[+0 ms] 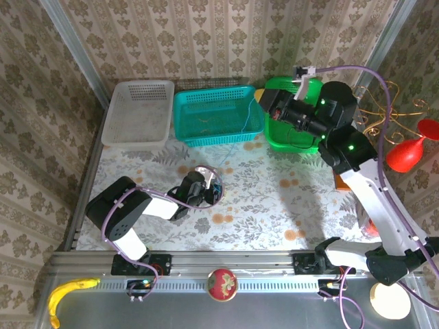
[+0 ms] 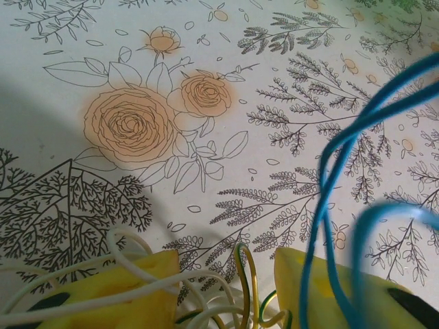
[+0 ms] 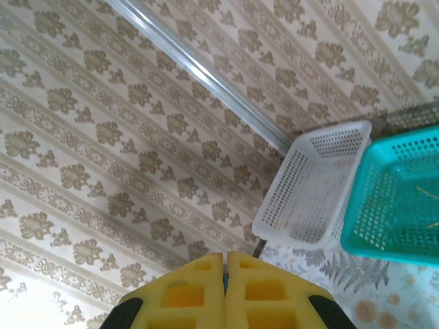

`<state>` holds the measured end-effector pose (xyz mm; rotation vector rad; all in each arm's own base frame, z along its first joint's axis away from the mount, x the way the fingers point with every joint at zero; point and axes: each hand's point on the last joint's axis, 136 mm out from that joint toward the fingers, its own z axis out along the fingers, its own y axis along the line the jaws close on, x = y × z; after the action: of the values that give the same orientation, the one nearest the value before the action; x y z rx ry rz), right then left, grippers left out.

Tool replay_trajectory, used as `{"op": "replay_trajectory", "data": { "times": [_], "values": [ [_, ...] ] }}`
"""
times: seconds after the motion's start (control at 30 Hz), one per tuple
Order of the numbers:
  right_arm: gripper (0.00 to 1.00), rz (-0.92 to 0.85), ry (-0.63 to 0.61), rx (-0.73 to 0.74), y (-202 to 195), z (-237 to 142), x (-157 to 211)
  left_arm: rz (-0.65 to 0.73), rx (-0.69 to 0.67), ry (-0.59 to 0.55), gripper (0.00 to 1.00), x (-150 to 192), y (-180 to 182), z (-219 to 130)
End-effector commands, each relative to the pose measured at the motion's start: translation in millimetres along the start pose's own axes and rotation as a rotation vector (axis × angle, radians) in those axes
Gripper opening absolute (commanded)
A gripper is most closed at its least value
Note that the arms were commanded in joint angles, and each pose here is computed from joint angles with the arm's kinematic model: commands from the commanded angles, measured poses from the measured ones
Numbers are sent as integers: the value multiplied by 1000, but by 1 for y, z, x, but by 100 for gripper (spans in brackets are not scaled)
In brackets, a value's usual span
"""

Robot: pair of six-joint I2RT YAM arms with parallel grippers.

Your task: Untangle the cables

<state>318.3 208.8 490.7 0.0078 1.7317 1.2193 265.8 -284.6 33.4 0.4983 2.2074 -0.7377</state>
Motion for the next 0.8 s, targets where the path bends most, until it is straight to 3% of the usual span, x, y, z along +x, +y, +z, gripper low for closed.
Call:
{"op": "replay_trajectory", "data": {
  "times": [0.0, 0.43, 0.77],
  "values": [
    [0, -12, -36, 8, 8, -14, -14, -13, 16, -11, 42, -2, -3, -4],
    [0, -94, -253, 7, 44, -61, -103, -17, 22, 4, 42, 3, -3, -3],
    [0, -111, -327, 2, 54, -76, -131, -23, 29, 6, 41, 4, -4, -2]
  ]
}}
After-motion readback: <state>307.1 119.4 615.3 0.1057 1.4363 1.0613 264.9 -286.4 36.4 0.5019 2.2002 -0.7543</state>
